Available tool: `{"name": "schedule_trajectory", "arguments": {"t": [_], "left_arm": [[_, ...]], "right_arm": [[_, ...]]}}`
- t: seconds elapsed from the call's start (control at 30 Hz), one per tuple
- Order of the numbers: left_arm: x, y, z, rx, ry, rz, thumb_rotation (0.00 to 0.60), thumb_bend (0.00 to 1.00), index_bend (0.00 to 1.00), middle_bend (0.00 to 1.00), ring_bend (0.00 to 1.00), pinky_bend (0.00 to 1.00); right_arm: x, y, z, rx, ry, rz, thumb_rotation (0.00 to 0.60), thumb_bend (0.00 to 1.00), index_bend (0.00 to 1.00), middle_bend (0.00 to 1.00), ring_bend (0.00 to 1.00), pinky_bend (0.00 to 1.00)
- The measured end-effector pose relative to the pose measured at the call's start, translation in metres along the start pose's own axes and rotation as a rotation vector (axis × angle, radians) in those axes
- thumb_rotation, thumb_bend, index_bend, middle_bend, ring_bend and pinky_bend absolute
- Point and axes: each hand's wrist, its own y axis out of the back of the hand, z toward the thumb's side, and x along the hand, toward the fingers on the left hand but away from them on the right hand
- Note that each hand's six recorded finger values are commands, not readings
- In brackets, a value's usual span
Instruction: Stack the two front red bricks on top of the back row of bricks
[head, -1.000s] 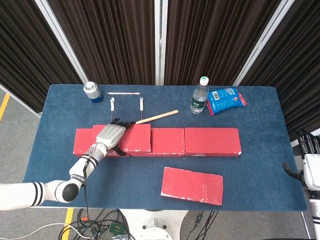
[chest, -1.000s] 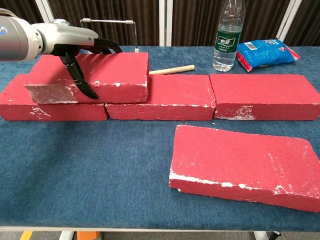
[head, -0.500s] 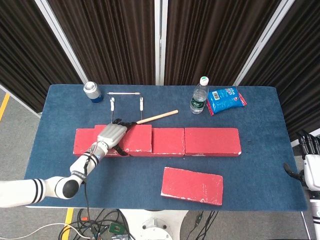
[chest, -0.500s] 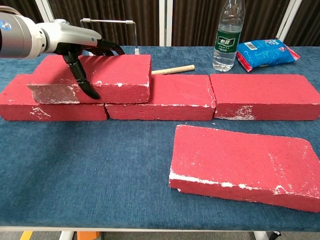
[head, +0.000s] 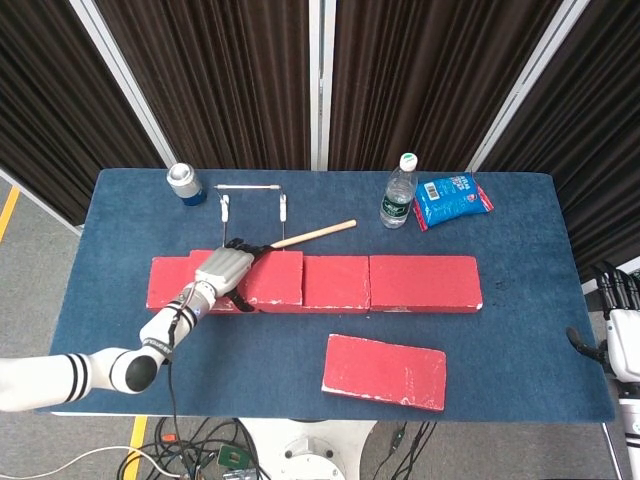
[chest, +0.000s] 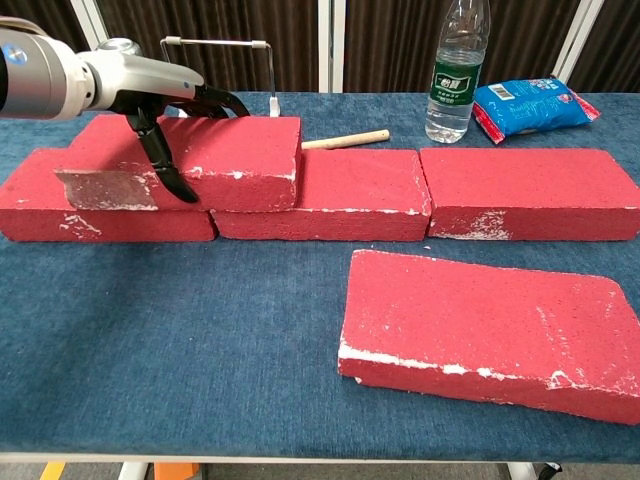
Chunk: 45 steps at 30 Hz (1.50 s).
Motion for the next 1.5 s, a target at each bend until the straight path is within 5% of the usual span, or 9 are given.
{"name": "schedule_trajectory", "arguments": {"t": [1.03,1.5], "left_arm": [[0.0055,-0.0023,-0.0043,-0.015,-0.009,-0.021,0.6,0.0,0.09,0.23,0.1,0.0],[0.0053,-0.0016,-0.0033,-0.017,-0.022,-0.014,0.6,0.0,0.07,0.01,0.0,0.0]], "right_arm": [[0.0005,-0.0016,-0.0027,0.001,-0.016,0.013,0.6,0.19,0.0,0.0,0.0,0.0],[0.0004,-0.0034,-0.0038,-0.002,-0.022,0.019,0.6,0.19,0.0,0.0,0.0,0.0]]}}
